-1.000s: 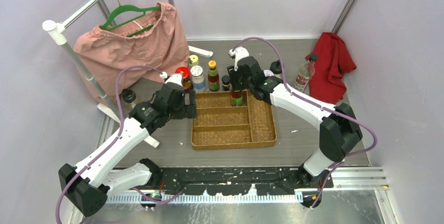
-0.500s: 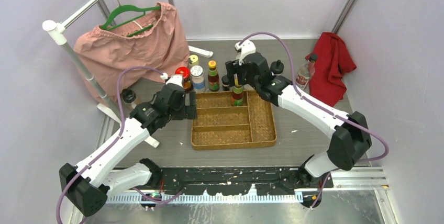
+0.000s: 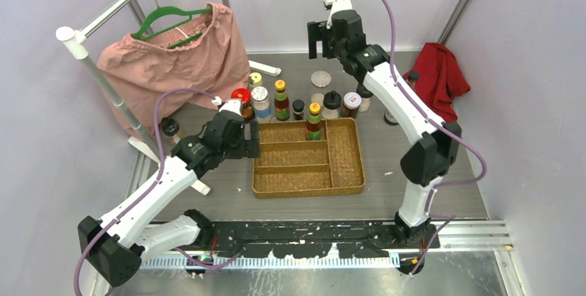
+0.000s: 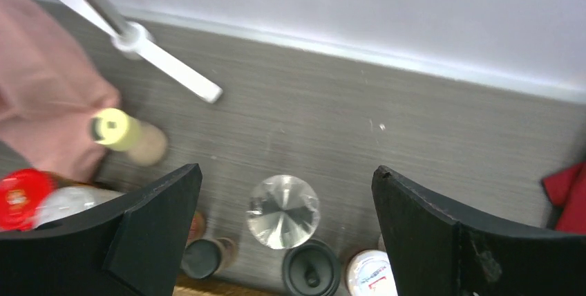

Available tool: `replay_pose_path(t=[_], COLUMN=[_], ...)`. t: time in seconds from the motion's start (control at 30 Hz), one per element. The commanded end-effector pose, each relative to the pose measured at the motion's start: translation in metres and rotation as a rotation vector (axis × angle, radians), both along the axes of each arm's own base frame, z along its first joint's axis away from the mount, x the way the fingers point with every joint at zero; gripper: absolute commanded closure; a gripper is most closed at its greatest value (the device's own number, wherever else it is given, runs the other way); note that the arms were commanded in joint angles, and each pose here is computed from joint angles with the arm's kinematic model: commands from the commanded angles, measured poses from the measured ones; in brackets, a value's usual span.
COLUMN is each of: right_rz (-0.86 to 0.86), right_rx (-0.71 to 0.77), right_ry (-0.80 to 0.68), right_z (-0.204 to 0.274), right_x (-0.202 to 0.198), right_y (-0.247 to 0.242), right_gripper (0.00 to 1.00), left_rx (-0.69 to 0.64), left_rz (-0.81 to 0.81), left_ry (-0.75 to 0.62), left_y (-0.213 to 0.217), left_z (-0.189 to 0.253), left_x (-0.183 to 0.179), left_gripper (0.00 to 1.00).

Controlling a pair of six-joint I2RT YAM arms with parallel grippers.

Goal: Organize the condiment bottles

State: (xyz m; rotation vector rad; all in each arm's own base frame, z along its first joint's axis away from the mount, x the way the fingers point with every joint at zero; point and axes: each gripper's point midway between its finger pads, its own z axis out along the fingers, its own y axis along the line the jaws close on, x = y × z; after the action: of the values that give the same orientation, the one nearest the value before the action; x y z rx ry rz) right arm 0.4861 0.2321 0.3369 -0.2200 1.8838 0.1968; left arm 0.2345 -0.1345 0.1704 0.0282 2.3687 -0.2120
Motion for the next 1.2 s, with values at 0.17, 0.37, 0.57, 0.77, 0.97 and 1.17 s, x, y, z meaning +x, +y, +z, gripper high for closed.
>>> replay_pose_path(t=[0.17,0.37,0.57,0.77,0.97,1.17], right_rz=[0.035,0.065,0.077,0.08,0.083,0.079], right_rx=[-0.025,-0.007,-0.005,-0.02,-0.019,-0.023], right_ry=[0.196,0.265,0.309,0.356,0.355,0.346], right_z=[-0.069,-0.094,-0.119,-0.146,-0.148,-0.148], right_x=[0.03,0.03,0.018,0.008,0.011,0.016], right_y=[-0.003,0.007,0.01,0.012,0.014,0.015], right_gripper=[0.0,0.0,0.0,0.01,0.18,0.4], left_rx=[-0.01,-0.01,-0.01,-0.012,-0.012,-0.006], left_rz=[0.007,0.01,0.009,0.006,0.005,0.006], left_ry=[-0.053,-0.054,-0.055,-0.052,-0.053,-0.051], left_y=[0.007,0.007,0.008,0.006,0.006,0.006], left_z=[0.016,0.016,0.017,0.016,0.016,0.015], left_x=[-0.003,-0.003,-0.003,-0.003,-0.002,-0.002], left_gripper=[0.02,0.02,0.02,0.02,0.02,0.02])
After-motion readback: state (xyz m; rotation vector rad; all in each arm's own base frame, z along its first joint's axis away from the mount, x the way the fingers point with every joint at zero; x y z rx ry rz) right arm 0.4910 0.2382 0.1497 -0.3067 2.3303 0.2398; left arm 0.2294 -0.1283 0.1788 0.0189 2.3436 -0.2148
